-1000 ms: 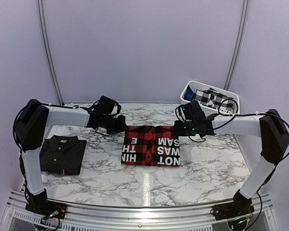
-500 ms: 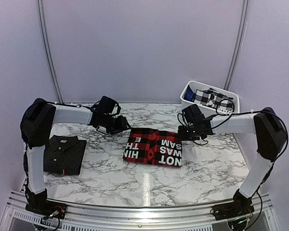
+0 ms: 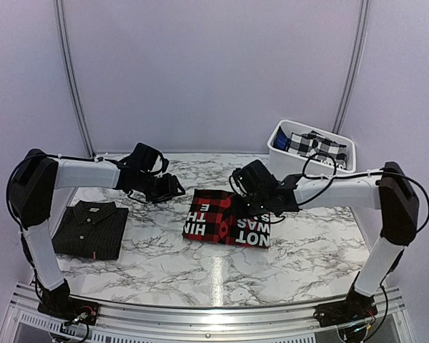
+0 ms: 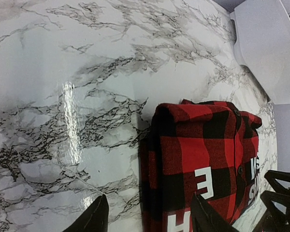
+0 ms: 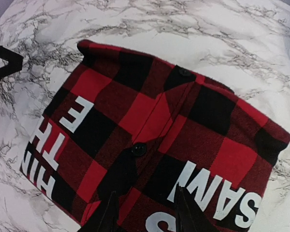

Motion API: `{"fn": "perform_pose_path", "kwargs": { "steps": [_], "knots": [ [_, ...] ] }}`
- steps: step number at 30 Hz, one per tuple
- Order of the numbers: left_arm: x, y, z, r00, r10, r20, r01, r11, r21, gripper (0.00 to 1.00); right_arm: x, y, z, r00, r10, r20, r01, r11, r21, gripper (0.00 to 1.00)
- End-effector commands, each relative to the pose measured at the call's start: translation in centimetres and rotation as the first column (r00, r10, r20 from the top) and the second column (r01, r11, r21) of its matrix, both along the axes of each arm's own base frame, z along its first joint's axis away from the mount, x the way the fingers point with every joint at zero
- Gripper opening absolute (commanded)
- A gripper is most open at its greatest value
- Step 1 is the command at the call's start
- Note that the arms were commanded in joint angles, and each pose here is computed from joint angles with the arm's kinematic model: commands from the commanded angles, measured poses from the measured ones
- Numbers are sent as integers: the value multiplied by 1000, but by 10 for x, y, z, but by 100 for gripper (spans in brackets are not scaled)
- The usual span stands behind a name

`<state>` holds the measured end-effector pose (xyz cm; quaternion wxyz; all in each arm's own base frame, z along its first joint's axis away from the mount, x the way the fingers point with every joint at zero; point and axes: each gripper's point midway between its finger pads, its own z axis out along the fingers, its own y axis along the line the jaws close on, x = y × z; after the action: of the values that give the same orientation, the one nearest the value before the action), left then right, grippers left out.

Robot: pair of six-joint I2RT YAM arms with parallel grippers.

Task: Fold and stack the long sleeve shirts
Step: Smooth out the square-folded shirt at the center of the board.

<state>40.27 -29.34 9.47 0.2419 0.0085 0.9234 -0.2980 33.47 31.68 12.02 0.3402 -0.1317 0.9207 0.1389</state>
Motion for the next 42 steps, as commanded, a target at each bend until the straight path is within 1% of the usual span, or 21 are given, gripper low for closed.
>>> {"fn": "perform_pose_path", "kwargs": {
  "steps": [1, 4, 6, 9, 14, 16, 19, 23, 25, 30, 33, 39, 42],
  "knots": [
    [-18, -2, 4, 999, -36, -31, 35, 999, -21, 59, -14, -12, -51, 995, -37, -97, 31, 998, -56, 35],
    [-27, -4, 0, 997, -58, -48, 57, 998, -28, 59, -26, -31, -80, 987, -80, -136, 65, 992, -112, 36],
    [-32, -4, -3, 996, -69, -60, 67, 997, -29, 59, -32, -37, -93, 983, -89, -159, 69, 990, -126, 37],
    [-39, -3, -9, 993, -81, -83, 78, 996, -34, 59, -35, -39, -96, 982, -87, -168, 66, 989, -130, 41],
    [-52, -2, -17, 989, -97, -114, 93, 995, -39, 59, -28, -33, -60, 991, -72, -113, 63, 994, -87, 51],
    [-58, -4, -19, 987, -107, -124, 102, 994, -47, 59, -22, -28, -37, 995, -61, -73, 57, 997, -52, 55],
    [-68, -9, -24, 981, -137, -137, 130, 990, -62, 59, -9, -31, -21, 997, -71, -40, 70, 997, -32, 59],
    [-82, -19, -29, 972, -179, -154, 167, 982, -91, 60, 14, -39, -17, 995, -99, -24, 98, 995, -27, 58],
    [-86, -22, -30, 969, -189, -157, 174, 979, -102, 60, 25, -47, -20, 993, -118, -23, 117, 993, -23, 56],
    [-89, -21, -32, 970, -184, -161, 168, 980, -109, 60, 55, -88, -39, 978, -205, -30, 204, 978, -43, 53],
    [-90, -20, -34, 969, -181, -166, 165, 981, -105, 60, 70, -104, -55, 972, -229, -48, 226, 972, -62, 52],
    [-90, -21, -30, 971, -184, -155, 168, 980, -111, 61, 84, -125, -79, 959, -272, -84, 263, 959, -107, 50],
    [-89, -25, -24, 969, -199, -150, 180, 975, -130, 65, 85, -132, -84, 954, -284, -92, 272, 955, -121, 50]
  ]
}}
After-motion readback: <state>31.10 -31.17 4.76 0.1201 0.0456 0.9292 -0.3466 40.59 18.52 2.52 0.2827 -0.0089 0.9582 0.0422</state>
